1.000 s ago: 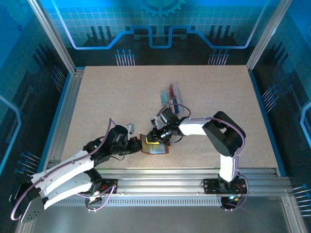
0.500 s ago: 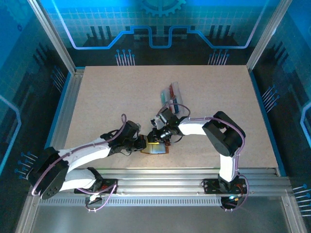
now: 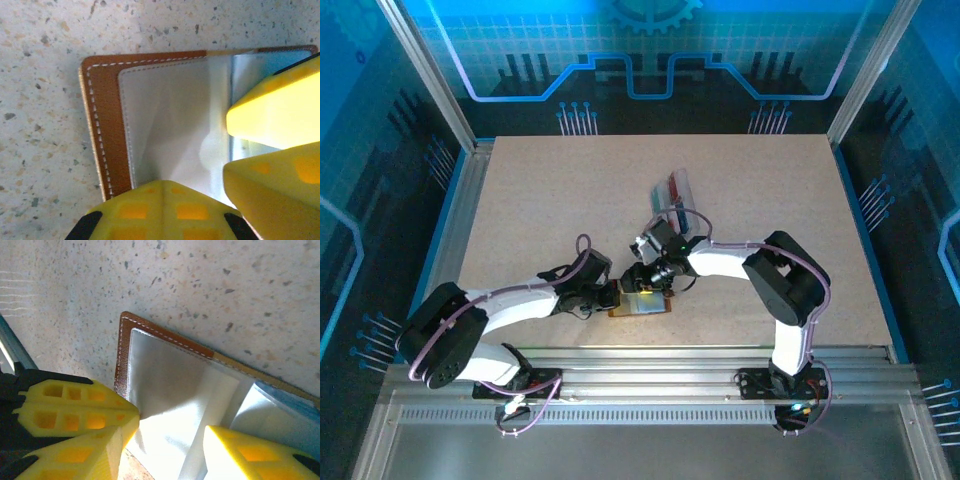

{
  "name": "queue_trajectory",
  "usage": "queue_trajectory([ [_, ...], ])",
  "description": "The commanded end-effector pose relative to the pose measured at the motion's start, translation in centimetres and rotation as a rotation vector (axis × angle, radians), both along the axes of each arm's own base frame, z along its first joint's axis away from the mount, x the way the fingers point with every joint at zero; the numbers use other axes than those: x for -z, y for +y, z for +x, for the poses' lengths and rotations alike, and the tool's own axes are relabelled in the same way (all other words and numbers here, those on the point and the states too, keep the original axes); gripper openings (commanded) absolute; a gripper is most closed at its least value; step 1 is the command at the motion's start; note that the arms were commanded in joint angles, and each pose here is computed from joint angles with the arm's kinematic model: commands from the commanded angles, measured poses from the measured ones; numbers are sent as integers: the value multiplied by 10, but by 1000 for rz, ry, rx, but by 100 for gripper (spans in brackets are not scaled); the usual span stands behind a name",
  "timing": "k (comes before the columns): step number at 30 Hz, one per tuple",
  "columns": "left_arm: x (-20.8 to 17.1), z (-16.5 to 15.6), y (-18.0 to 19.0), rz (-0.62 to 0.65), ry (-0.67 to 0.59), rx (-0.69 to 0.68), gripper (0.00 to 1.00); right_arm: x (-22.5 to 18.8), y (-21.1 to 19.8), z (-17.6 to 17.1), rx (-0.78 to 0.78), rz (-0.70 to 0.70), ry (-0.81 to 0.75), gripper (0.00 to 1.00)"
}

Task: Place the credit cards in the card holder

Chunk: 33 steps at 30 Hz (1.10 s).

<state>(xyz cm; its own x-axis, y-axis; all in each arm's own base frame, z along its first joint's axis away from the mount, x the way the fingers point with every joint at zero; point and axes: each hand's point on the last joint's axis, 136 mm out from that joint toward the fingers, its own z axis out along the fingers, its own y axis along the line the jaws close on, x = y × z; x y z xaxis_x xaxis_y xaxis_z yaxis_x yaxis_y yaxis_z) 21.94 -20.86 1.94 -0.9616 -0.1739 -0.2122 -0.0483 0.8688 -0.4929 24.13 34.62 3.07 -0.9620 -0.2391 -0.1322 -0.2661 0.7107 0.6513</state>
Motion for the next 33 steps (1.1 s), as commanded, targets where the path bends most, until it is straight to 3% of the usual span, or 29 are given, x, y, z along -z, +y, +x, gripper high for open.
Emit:
queue_trajectory([
  [1,15,-10,6,31,38,34,0,26,-41,2,39,-197,0,50],
  [9,24,-7,0,35,45,73,0,-6,-40,14,-4,-235,-99,63],
  [16,33,-8,-4,23,60,94,0,-60,-64,40,30,-349,-291,70],
  [21,34,-8,-4,32,61,99,0,-113,-94,69,107,-426,-435,70],
  [25,32,-8,-6,18,59,102,0,-141,-136,98,204,-587,-547,70],
  [33,30,-8,-9,0,59,108,0,-148,-177,147,287,-757,-589,59],
])
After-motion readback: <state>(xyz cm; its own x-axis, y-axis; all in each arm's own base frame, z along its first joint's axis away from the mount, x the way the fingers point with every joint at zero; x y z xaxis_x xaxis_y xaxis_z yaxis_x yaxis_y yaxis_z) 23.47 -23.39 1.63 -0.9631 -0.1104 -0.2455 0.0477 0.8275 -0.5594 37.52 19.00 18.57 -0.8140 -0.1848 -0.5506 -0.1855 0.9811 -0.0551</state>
